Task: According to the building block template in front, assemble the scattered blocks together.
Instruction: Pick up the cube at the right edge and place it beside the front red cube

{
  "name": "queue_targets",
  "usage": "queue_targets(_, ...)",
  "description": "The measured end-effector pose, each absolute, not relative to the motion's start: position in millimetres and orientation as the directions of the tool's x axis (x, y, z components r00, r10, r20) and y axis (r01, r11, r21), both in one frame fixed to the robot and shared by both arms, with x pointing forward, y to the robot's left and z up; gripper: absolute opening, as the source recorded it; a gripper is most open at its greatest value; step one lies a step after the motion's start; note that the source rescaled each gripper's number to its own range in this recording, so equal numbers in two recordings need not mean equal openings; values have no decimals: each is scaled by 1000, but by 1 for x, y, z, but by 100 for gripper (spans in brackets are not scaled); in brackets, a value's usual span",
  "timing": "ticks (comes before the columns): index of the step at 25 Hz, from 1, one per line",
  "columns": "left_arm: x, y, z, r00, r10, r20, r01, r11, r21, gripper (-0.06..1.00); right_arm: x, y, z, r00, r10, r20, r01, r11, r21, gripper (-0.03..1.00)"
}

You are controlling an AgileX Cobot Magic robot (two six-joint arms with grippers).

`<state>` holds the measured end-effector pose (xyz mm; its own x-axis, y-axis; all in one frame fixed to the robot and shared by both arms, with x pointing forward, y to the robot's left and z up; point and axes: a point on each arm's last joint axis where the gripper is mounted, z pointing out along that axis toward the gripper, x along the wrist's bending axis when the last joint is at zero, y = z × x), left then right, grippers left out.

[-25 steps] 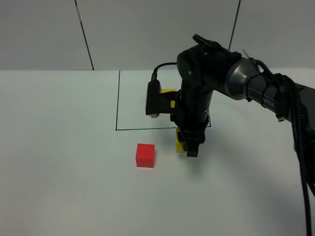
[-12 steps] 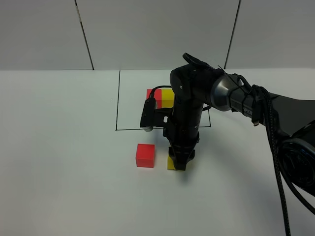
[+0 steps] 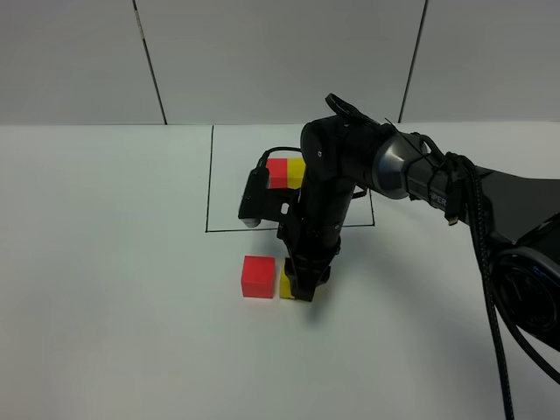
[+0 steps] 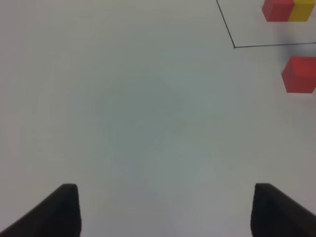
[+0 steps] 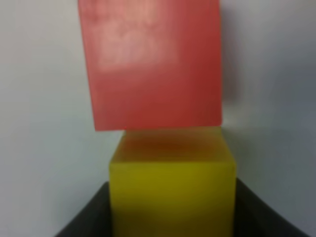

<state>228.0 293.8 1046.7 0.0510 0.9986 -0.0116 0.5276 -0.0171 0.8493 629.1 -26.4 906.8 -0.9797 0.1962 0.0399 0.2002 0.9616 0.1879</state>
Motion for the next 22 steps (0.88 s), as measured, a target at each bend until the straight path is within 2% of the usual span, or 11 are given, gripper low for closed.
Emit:
queue_targets(13,228,294,1047,51,999,-10,528,-19,849,62,625,-15,904,-985,170,20,171,965,199,25)
queue_targets(22,228,294,1047,51,999,-10,528,-18,849,62,623,-15,904,-997,76,-1,75,982,173,25)
